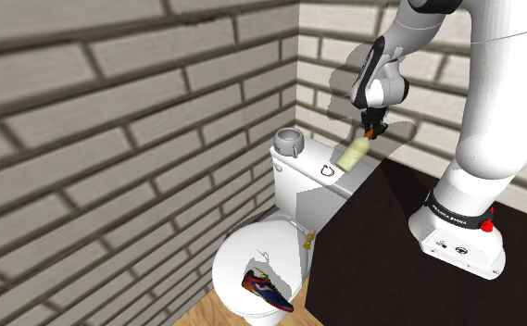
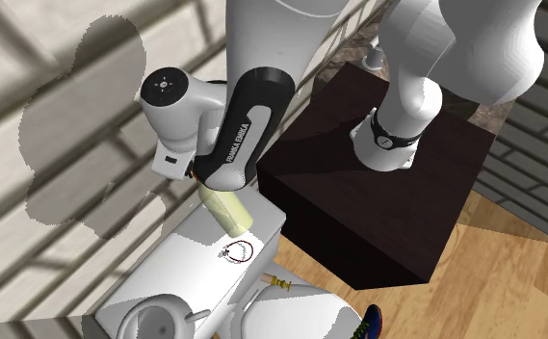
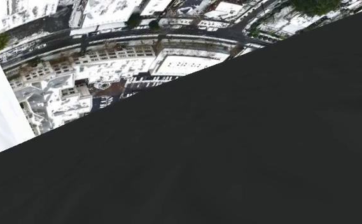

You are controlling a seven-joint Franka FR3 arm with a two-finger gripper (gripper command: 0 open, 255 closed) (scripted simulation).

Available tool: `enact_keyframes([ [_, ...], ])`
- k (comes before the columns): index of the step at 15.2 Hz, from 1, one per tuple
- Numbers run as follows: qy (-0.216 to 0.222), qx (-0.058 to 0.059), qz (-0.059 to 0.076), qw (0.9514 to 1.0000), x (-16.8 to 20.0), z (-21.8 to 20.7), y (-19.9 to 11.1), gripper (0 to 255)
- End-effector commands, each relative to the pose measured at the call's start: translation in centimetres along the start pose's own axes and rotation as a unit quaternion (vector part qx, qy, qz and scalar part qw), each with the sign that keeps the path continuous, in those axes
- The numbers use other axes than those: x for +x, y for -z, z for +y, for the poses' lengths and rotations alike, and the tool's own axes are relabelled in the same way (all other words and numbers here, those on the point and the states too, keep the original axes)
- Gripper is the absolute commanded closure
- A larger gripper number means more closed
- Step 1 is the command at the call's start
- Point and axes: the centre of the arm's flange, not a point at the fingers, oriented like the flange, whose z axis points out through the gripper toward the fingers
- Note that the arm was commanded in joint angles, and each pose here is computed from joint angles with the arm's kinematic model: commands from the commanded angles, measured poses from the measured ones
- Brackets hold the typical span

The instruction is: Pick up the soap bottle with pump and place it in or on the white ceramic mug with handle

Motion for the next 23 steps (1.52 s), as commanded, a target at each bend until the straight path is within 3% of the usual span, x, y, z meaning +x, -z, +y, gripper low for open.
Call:
enact_keyframes([
  [1,0.000,0.000,0.000,1.0000,0.0,0.0,0.0,255],
  [6,0.000,0.000,0.000,1.0000,0.0,0.0,0.0,255],
  [23,0.000,0.000,0.000,1.0000,-1.3,0.6,8.9,255],
])
